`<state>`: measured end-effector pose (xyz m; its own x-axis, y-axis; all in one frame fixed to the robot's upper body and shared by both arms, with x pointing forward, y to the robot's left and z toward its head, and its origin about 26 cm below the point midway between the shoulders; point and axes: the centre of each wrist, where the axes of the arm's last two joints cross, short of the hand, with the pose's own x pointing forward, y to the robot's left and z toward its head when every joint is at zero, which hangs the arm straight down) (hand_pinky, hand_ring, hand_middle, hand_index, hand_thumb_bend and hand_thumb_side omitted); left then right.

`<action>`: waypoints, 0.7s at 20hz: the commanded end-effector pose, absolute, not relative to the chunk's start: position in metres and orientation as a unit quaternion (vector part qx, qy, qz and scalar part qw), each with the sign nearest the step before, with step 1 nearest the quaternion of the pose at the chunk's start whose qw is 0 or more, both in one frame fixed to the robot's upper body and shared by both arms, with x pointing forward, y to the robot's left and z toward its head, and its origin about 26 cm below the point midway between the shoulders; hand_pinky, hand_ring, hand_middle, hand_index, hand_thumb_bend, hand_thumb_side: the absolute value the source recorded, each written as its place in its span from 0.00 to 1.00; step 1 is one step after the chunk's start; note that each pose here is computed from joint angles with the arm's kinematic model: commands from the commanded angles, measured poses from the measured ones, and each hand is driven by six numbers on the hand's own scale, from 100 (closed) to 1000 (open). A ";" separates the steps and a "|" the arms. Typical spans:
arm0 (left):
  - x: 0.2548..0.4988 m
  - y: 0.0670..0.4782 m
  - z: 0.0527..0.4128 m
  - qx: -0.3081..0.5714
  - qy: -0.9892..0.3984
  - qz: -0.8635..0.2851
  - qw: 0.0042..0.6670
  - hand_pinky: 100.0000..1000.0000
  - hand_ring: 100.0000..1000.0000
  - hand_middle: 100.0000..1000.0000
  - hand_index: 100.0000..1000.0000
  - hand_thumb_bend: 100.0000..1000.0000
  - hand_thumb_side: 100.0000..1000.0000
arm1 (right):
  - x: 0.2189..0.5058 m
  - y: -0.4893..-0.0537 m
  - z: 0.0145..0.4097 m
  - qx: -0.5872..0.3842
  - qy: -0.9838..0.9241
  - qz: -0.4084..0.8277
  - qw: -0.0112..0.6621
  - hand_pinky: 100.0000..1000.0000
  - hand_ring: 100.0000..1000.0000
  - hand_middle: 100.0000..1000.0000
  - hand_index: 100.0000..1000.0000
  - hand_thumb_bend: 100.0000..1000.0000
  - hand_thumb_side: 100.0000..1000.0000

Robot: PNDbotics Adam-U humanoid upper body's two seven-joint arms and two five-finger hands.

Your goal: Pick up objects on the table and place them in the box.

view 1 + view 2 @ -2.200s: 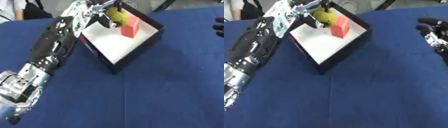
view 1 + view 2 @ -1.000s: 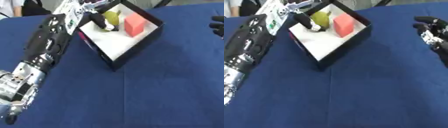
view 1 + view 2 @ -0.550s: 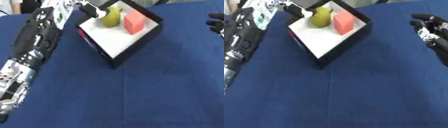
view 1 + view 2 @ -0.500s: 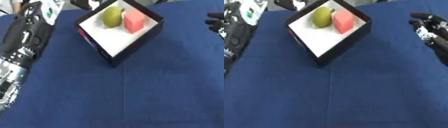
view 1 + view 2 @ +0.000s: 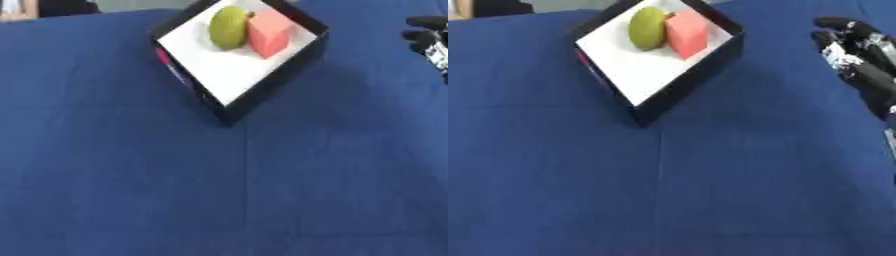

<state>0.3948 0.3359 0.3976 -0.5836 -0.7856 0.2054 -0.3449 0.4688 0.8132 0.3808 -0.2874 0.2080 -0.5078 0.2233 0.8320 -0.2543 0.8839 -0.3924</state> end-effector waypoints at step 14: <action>0.312 0.406 0.326 0.315 -0.871 -0.132 0.353 0.69 0.76 0.74 0.86 0.00 0.59 | 0.374 -0.313 0.233 -0.030 -0.865 0.183 0.466 1.00 0.92 0.91 0.83 0.00 0.41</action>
<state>0.3202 0.4053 0.3105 -0.5213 -0.6507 0.5522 -0.4226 0.7590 0.4954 0.3778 -0.3067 0.2166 -0.5282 0.2084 0.8231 -0.1469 0.9324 -0.3303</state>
